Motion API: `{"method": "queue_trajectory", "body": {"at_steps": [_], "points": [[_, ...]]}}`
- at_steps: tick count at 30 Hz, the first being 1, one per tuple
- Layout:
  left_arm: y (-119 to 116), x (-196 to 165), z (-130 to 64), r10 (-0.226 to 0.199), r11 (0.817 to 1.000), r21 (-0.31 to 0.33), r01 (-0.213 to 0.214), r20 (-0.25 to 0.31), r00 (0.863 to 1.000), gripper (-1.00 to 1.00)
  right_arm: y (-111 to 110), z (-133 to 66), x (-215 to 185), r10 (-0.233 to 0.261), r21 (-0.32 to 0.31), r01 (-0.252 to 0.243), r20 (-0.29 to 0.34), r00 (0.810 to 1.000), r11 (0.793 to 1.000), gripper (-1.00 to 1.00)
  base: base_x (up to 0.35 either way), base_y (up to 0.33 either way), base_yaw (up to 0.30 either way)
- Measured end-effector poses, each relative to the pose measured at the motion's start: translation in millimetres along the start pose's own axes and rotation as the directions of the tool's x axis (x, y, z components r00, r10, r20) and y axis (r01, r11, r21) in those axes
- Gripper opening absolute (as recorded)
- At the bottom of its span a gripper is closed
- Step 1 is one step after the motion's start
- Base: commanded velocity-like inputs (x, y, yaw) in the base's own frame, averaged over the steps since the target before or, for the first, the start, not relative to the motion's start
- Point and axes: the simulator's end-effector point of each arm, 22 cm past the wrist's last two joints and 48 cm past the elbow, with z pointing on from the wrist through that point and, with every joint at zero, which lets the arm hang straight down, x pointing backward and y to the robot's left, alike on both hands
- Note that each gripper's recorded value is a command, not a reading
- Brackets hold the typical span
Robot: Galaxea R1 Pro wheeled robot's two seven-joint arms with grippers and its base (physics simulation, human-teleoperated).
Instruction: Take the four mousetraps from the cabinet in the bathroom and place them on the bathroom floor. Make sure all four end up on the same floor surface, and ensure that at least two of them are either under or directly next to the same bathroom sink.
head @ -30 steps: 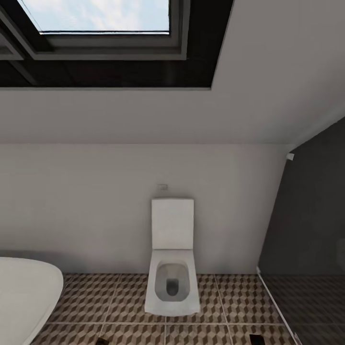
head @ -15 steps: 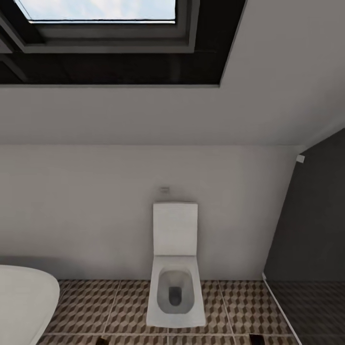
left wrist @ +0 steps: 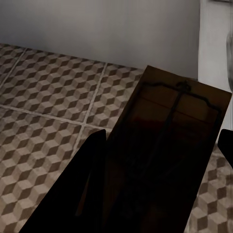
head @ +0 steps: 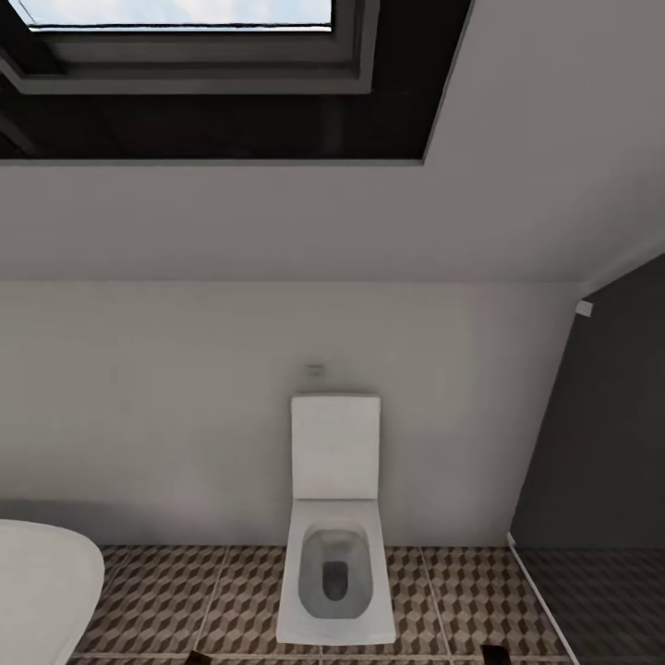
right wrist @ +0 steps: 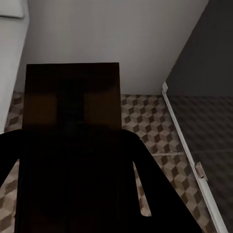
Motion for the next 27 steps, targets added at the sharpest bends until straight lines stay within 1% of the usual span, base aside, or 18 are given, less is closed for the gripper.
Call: {"method": "queue_trajectory", "body": {"at_steps": [11, 18, 27], "points": [[-0.1, 0.0, 0.0, 0.000, 1.000, 0.000, 0.000, 0.000, 1.000, -1.00, 0.0, 0.0, -0.2, 0.000, 0.000, 0.000, 0.001, 1.000, 1.000, -1.00, 0.000, -0.021, 0.000], [1.9, -0.4, 0.1, 0.001, 1.000, -0.003, -0.001, 0.001, 1.000, -1.00, 0.4, -0.2, 0.0, 0.002, 0.001, -0.002, 0.000, 1.000, 1.000, -1.00, 0.156, 0.000, 0.000], [-1.6, 0.3, -0.3, -0.002, 1.000, 0.000, 0.002, 0.000, 1.000, -1.00, -0.2, 0.0, 0.1, 0.002, 0.001, -0.002, -0.001, 1.000, 1.000, -1.00, 0.019, 0.000, 0.000]]}}
